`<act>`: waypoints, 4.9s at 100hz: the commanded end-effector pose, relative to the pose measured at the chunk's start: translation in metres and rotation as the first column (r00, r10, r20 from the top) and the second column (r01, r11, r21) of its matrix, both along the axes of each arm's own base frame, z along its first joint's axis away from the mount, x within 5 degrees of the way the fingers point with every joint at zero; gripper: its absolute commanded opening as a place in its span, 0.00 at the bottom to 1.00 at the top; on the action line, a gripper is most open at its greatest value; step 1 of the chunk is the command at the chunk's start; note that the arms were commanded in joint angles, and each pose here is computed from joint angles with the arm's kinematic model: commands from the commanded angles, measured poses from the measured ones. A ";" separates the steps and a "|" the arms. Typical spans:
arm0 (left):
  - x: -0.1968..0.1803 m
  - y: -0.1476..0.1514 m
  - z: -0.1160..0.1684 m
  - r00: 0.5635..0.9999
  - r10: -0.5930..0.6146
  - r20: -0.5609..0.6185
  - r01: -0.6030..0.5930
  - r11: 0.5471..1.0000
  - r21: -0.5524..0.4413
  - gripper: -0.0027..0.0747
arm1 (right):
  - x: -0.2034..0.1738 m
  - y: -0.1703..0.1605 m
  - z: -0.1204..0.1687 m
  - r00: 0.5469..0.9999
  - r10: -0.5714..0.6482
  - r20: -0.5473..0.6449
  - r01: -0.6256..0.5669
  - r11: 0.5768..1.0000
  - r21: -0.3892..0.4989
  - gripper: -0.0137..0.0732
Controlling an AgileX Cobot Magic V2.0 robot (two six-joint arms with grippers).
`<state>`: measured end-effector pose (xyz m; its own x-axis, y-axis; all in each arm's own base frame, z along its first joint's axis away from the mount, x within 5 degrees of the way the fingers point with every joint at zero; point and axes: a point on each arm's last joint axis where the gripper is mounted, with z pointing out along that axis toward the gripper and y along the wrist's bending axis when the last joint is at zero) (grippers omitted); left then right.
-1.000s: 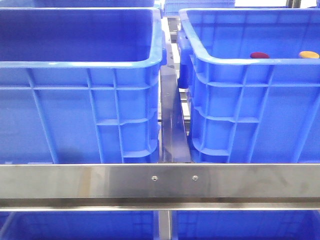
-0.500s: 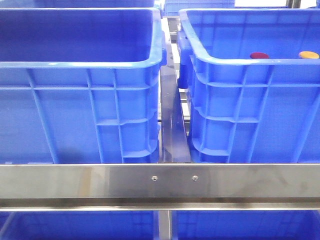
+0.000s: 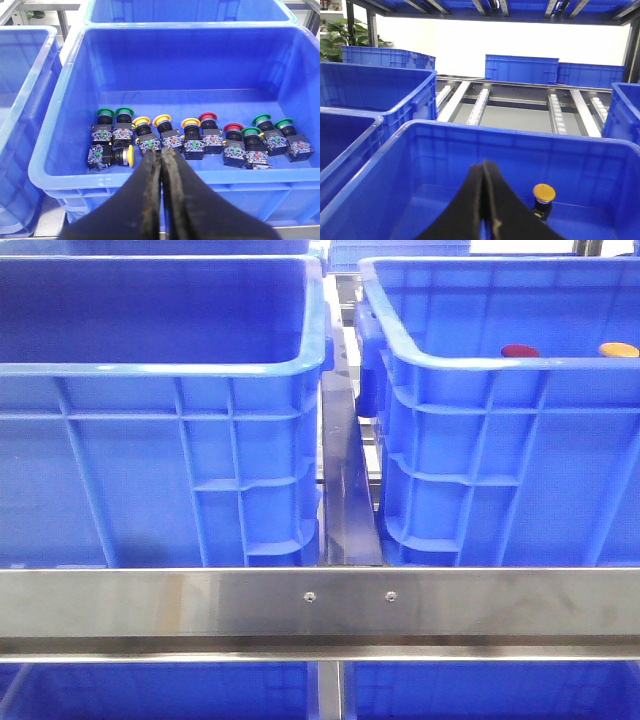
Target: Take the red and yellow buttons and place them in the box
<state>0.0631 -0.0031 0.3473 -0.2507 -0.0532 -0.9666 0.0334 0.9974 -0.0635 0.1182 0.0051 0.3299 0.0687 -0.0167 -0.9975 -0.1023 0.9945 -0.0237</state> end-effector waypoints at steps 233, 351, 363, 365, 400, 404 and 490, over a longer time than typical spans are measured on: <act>-0.009 0.000 -0.141 0.918 -0.012 0.397 -0.012 0.998 0.058 0.01 | -0.001 0.002 0.011 0.998 0.026 0.049 -0.031 0.996 0.087 0.08; -0.009 0.000 -0.141 0.918 -0.012 0.397 -0.012 0.998 0.058 0.01 | -0.001 0.001 0.010 0.999 0.017 0.045 -0.020 0.996 0.085 0.08; -0.009 0.000 -0.141 0.918 -0.012 0.397 -0.012 0.998 0.058 0.01 | -0.002 0.007 0.009 0.996 0.085 0.035 -0.087 0.995 0.040 0.08; -0.009 0.000 -0.141 0.918 -0.012 0.397 -0.012 0.998 0.058 0.01 | -0.002 0.009 0.008 0.995 0.099 0.027 -0.100 0.994 0.034 0.08; -0.009 0.000 -0.141 0.918 -0.012 0.397 -0.012 0.998 0.058 0.01 | -0.008 0.003 -0.008 0.986 0.025 -0.165 -0.022 1.000 0.021 0.08; -0.009 0.000 -0.141 0.918 -0.012 0.397 -0.012 0.998 0.058 0.01 | -0.010 0.002 -0.007 0.986 0.001 -0.165 0.002 1.000 0.017 0.08; -0.009 0.000 -0.141 0.918 -0.012 0.397 -0.012 0.998 0.058 0.01 | -0.064 0.000 -0.067 0.987 -0.008 0.158 0.007 1.000 0.008 0.08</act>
